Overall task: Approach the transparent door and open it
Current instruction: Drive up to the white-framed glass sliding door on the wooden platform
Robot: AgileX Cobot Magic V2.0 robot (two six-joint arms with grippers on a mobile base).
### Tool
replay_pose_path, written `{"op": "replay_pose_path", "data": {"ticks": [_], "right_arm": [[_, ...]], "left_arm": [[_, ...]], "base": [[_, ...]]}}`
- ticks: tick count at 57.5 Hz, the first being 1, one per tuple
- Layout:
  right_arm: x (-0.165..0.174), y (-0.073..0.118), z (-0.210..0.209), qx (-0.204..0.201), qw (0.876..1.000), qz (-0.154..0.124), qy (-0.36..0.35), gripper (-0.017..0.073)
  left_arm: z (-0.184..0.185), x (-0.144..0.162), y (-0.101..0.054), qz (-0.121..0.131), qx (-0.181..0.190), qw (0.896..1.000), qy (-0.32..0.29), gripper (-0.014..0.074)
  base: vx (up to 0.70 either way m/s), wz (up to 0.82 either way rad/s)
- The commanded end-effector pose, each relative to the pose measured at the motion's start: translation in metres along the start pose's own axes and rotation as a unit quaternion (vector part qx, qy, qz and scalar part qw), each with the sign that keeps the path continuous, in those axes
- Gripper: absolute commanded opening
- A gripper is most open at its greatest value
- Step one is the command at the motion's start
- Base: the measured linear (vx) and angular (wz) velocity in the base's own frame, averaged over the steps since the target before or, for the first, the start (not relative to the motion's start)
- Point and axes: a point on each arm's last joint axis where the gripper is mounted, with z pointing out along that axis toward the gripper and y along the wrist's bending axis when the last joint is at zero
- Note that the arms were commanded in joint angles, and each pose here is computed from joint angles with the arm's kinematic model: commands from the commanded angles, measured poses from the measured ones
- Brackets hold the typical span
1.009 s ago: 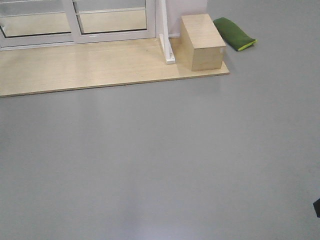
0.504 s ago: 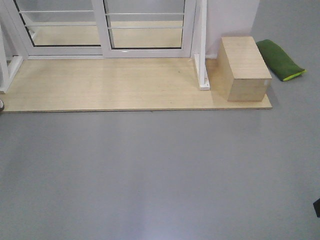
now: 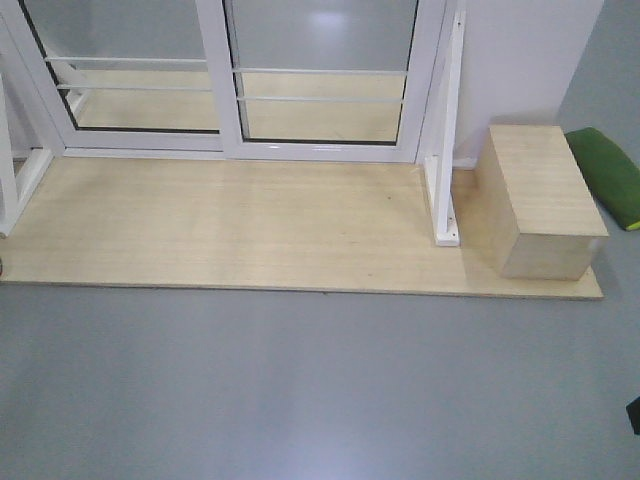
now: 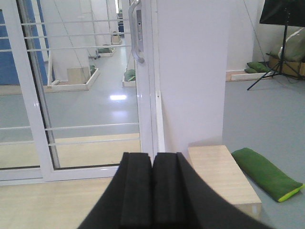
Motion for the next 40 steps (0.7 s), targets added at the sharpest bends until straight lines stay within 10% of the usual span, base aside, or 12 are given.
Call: {"op": "replay_pose_path", "data": {"ticks": [1, 40], "right_arm": [[-0.0061, 0.0004, -0.0005, -0.003, 0.999, -0.003, -0.040, -0.0006], [-0.0061, 0.0004, -0.0005, -0.003, 0.999, -0.003, -0.040, -0.0006]], "left_arm": [[0.0007, -0.0045, -0.0006, -0.003, 0.005, 0.999, -0.034, -0.0006], [0.0007, -0.0045, -0.0006, -0.003, 0.005, 0.999, -0.034, -0.0006]], "base": [[0.58, 0.04], [0.56, 0.02]]}}
